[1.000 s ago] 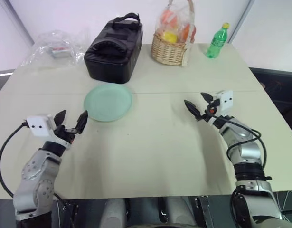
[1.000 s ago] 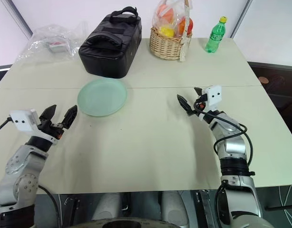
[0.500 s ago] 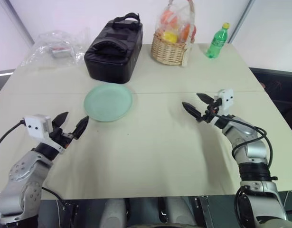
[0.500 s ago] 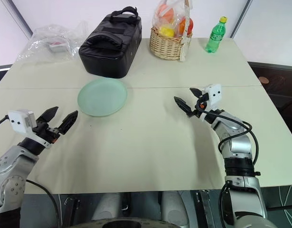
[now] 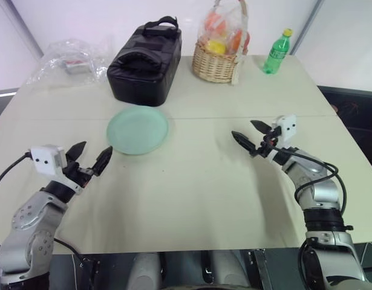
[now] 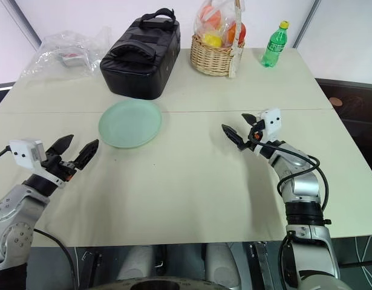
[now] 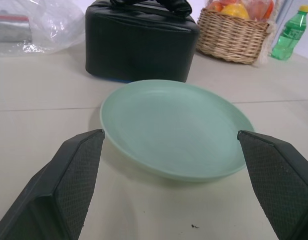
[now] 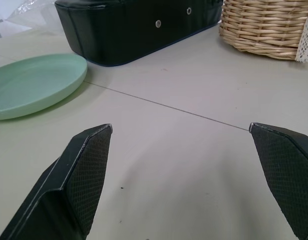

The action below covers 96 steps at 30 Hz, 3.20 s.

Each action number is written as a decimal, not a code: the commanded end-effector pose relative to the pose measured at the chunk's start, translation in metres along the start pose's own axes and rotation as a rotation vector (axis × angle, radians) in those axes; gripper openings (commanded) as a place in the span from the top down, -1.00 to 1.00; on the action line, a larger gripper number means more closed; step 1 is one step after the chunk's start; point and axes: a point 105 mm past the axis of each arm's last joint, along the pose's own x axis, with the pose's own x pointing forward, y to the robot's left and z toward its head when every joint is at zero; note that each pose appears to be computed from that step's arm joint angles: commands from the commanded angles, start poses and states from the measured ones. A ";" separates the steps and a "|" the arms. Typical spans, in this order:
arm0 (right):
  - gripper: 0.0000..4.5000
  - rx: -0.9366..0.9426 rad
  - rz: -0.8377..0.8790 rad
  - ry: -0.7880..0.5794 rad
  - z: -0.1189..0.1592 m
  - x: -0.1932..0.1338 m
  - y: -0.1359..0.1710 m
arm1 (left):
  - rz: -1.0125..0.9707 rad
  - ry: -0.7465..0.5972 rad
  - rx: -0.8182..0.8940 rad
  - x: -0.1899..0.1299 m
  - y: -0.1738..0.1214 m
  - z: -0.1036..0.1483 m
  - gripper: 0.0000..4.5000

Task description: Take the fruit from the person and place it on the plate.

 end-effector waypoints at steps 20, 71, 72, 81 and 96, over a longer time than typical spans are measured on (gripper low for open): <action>-1.00 -0.034 -0.012 -0.046 0.009 0.002 0.000 | -0.022 -0.036 0.062 0.005 0.002 0.020 -0.98; -1.00 0.242 -0.083 -0.280 0.109 0.049 0.069 | -0.537 0.104 0.234 0.016 -0.045 0.081 -0.98; -1.00 0.242 -0.085 -0.279 0.108 0.050 0.067 | -0.535 0.103 0.234 0.016 -0.045 0.081 -0.98; -1.00 0.343 -0.086 -0.324 0.124 0.065 0.065 | -0.504 0.102 0.225 0.009 -0.046 0.077 -0.98; -0.35 0.376 -0.089 -0.323 0.132 0.069 0.068 | -0.490 0.098 0.222 0.007 -0.047 0.074 -1.00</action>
